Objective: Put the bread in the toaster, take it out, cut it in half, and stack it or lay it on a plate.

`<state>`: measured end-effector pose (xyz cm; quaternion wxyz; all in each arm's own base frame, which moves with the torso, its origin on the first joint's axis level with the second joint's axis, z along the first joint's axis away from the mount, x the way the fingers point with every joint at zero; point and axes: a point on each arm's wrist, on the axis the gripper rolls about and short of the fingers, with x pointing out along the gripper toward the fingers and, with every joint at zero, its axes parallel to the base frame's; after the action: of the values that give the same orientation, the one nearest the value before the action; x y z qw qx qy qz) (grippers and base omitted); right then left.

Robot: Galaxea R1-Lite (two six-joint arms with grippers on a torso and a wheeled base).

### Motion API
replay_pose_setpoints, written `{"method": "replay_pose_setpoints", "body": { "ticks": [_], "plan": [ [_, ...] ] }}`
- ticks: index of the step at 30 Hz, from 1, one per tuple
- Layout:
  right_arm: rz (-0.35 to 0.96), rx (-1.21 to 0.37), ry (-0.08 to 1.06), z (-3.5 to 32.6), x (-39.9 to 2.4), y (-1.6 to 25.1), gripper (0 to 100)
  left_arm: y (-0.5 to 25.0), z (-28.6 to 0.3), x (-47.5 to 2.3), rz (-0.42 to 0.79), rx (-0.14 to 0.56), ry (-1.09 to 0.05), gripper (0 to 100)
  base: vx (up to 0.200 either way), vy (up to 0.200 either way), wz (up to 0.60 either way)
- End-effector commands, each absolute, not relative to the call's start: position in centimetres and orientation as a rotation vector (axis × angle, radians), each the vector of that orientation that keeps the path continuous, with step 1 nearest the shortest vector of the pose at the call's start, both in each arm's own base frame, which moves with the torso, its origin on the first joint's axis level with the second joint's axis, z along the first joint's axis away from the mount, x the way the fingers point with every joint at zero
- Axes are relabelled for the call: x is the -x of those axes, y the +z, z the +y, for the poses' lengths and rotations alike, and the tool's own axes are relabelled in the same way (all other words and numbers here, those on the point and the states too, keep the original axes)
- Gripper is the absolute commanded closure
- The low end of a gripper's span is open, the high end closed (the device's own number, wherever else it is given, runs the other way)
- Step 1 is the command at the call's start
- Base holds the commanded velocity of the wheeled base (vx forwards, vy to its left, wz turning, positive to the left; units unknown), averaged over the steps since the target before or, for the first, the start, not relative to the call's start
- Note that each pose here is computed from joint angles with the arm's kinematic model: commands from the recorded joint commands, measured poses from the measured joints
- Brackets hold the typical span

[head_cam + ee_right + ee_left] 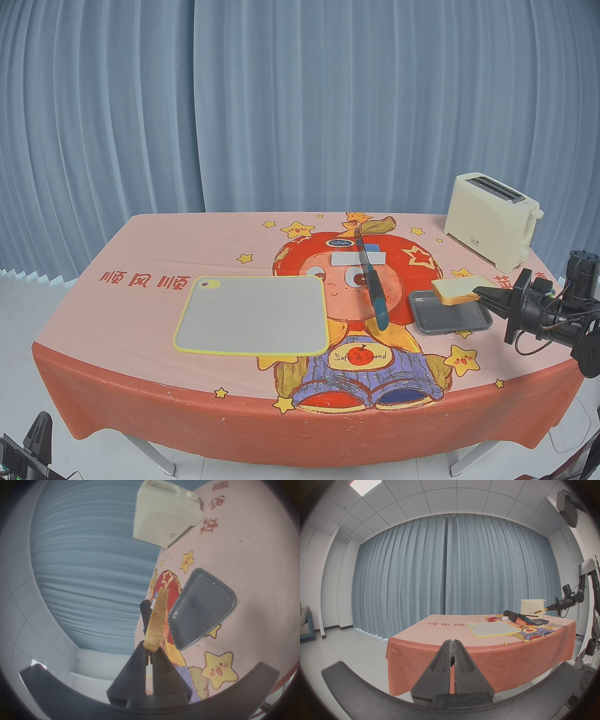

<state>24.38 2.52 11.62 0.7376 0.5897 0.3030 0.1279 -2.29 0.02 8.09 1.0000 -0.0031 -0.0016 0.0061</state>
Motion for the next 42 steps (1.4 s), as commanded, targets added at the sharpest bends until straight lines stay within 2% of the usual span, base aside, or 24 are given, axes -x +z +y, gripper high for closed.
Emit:
{"method": "replay_pose_setpoints", "body": {
  "ticks": [1,6,10,42],
  "plan": [
    [0.646,-1.193,0.356,3.5,-24.3,12.4,100,7.6,0.0,2.3,-0.003,0.008,0.012,100,0.0,0.0,0.0],
    [0.637,-1.045,0.426,4.3,-24.1,12.2,100,7.6,0.0,2.3,-0.002,0.008,0.012,100,0.0,0.0,0.0],
    [0.628,-1.001,0.453,4.7,-24.1,12.2,100,7.6,0.0,2.3,-0.003,0.008,0.012,100,0.0,0.0,0.0],
    [0.528,-0.892,0.516,4.7,-24.1,14.0,100,7.6,0.0,2.3,-0.002,0.006,0.012,100,0.0,0.0,0.0]
  ]
}}
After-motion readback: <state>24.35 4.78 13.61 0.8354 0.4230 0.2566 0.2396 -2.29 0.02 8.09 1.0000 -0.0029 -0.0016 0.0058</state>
